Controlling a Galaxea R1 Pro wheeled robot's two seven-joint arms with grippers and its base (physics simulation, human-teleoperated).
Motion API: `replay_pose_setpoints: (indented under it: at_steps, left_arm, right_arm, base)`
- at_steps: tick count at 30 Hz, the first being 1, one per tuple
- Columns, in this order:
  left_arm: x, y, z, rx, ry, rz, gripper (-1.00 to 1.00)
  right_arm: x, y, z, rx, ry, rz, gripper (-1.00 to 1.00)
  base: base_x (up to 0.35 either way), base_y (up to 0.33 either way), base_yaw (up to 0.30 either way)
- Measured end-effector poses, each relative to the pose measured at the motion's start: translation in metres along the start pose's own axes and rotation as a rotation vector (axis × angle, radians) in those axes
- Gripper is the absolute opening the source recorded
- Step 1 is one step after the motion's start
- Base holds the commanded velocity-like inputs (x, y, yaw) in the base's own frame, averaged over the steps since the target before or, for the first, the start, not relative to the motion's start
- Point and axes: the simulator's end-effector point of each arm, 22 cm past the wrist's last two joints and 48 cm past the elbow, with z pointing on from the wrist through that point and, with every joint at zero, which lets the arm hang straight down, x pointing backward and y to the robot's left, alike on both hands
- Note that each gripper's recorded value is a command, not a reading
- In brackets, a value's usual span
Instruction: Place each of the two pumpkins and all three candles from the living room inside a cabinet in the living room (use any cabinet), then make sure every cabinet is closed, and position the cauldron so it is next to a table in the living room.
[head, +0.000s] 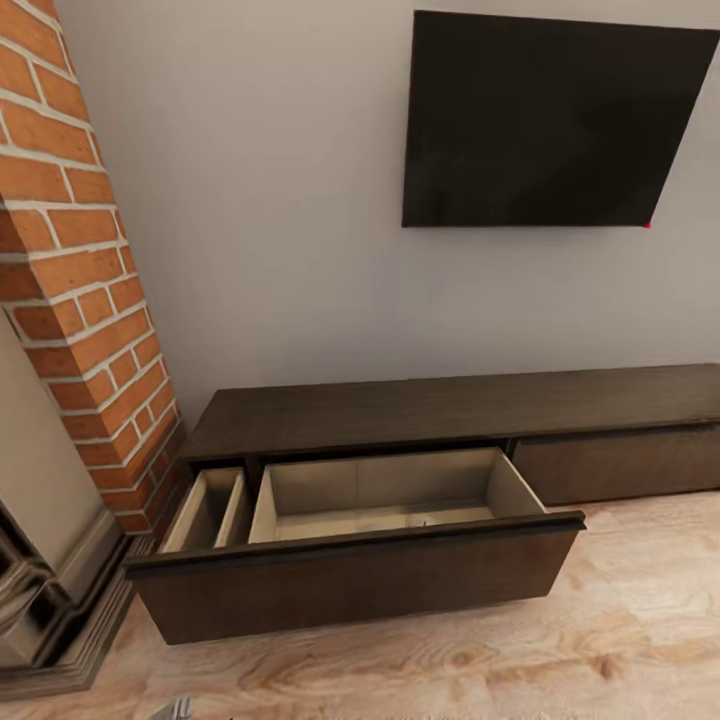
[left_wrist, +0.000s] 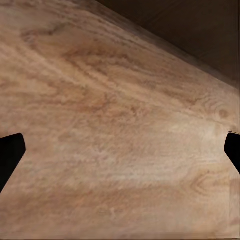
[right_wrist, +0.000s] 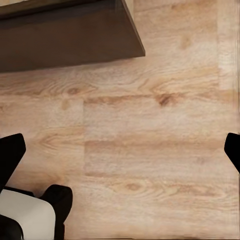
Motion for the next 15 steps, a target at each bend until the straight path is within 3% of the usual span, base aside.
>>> replay_pose_setpoints:
  at_steps: [15]
  left_arm:
    - [0.0000,-0.0001,0.0000,0.000,0.000,-0.001,1.00]
  right_arm:
    - [0.0016,-0.0042,0.0008,0.018,0.006,0.001,1.00]
  base:
    - [-0.004,0.004,-0.297]
